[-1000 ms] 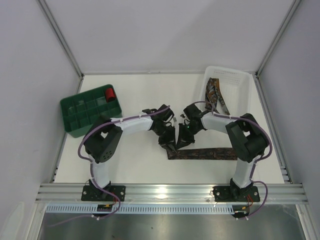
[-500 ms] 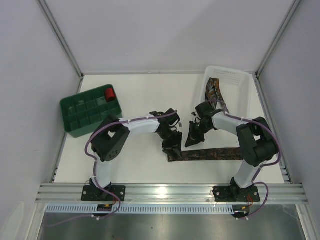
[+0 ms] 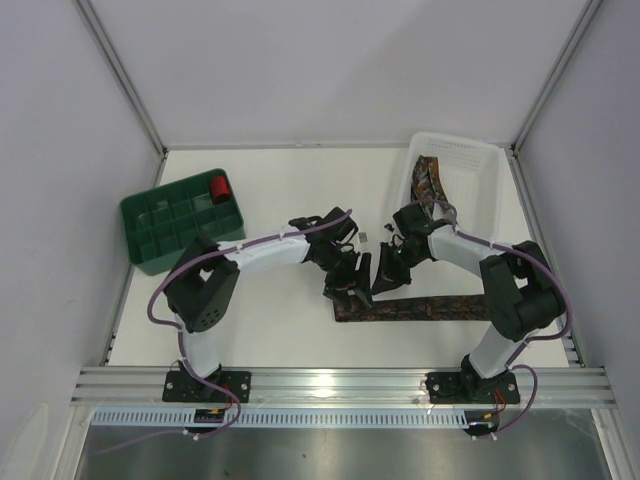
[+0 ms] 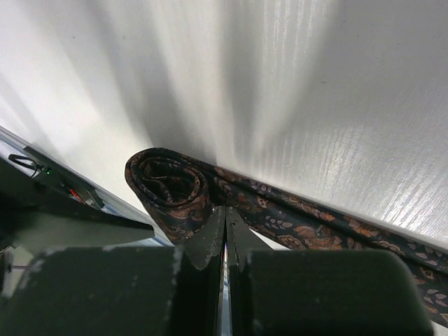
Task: Roll the ties
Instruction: Roll the tie
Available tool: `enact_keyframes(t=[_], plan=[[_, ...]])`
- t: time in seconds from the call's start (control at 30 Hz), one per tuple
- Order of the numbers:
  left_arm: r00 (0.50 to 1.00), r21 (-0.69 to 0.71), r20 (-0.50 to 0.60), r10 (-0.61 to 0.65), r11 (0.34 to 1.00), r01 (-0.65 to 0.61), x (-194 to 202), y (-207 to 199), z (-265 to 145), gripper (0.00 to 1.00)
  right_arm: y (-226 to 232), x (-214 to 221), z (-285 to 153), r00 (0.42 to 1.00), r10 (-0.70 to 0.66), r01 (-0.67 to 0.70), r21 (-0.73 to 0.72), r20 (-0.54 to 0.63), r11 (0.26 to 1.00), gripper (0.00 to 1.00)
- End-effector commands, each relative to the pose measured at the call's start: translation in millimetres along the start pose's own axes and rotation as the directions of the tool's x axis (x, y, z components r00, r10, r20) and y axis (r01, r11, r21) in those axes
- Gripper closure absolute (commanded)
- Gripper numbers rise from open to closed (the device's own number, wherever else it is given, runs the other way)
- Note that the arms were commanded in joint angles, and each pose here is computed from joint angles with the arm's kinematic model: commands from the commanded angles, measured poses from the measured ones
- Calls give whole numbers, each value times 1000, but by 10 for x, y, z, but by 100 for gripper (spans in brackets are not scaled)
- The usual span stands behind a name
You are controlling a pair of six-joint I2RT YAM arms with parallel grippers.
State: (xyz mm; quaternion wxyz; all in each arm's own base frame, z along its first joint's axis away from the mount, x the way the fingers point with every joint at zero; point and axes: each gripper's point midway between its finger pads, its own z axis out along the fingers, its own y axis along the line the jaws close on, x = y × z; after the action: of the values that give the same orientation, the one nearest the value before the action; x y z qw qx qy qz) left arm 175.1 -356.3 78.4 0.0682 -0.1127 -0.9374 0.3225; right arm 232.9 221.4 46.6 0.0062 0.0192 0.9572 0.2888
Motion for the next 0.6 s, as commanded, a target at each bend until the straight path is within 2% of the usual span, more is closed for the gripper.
enact_keyframes(t=[0.0,0.17,0.4,0.57], plan=[[991,93,84,101,990,-109,-37,-268,-289,31,195,45,-132,999,-40,40,-50,0,998,96],[989,93,107,103,989,-113,100,-160,-437,30,424,103,-128,997,-74,73,-70,-6,995,95],[994,81,106,9,997,-17,388,318,-474,30,561,168,-59,996,-94,93,-71,-7,993,96],[991,104,128,-29,994,15,410,447,-504,26,560,187,-19,995,-95,93,-66,-24,993,96]])
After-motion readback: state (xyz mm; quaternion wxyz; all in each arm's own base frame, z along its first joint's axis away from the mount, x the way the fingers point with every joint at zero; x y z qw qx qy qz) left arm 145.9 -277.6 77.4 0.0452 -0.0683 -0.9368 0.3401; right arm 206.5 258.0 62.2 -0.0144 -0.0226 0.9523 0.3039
